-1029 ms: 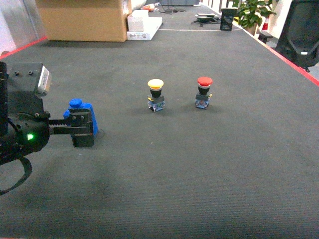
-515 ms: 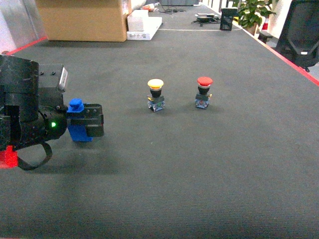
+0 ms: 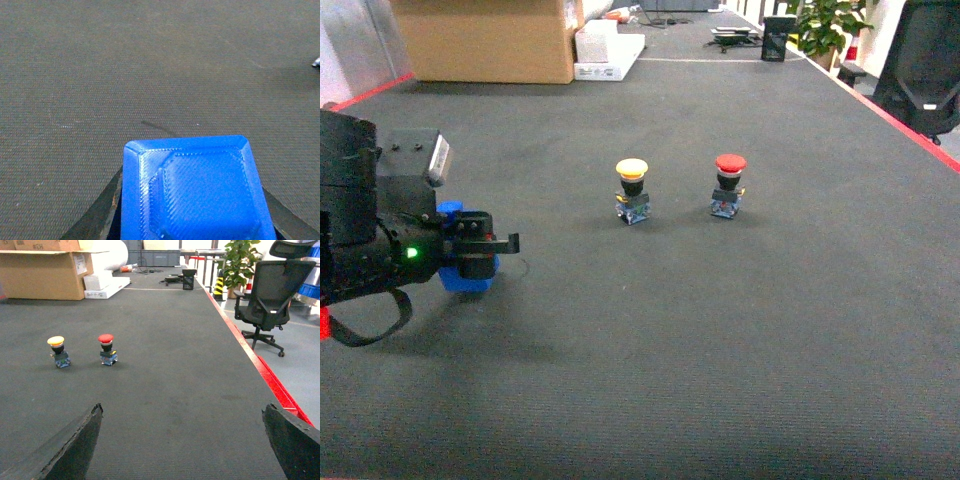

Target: Pick blue part to blue bin on bottom shelf

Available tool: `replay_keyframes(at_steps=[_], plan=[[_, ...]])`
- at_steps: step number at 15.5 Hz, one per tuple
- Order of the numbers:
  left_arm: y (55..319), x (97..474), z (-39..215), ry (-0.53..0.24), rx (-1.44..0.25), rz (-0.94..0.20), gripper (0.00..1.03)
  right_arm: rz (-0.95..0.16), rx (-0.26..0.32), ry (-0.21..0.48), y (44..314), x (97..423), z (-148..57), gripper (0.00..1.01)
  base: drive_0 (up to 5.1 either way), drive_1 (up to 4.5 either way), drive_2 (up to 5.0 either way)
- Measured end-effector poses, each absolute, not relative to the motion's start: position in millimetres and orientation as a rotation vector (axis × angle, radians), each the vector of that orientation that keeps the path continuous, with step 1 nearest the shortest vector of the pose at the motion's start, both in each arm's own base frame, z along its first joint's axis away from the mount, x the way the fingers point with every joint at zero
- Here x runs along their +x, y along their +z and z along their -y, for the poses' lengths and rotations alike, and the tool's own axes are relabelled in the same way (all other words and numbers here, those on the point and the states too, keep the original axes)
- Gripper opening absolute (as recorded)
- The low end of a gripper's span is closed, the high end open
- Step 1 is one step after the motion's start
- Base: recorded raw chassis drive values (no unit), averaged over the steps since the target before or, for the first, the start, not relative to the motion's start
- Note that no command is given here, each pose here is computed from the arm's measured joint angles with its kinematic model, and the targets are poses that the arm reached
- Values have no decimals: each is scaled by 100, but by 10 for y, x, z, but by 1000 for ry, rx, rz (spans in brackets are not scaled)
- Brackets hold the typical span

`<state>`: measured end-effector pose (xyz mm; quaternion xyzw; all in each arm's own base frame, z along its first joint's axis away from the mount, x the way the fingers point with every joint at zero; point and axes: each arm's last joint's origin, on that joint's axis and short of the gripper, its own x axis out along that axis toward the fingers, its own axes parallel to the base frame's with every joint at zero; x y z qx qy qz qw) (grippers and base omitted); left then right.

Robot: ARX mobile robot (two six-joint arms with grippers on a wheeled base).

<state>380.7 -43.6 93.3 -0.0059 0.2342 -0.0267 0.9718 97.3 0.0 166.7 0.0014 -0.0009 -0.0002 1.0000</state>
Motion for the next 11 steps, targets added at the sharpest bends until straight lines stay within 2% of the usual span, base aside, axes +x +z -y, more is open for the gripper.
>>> replay_keyframes(at_steps=[1, 6, 8, 11], plan=[[1003, 3705, 425, -51, -13, -451, 44, 2, 3, 0, 1667, 973, 0, 98, 0, 0, 0], [1903, 2563, 362, -41, -15, -280, 44, 1, 3, 0, 1667, 973, 0, 98, 0, 0, 0], [2179, 2173, 349, -7, -32, -216, 44, 1, 3, 0, 1667, 973, 0, 98, 0, 0, 0], [2450, 1626, 322, 34, -77, -129, 44, 1, 3, 0, 1667, 973, 0, 98, 0, 0, 0]])
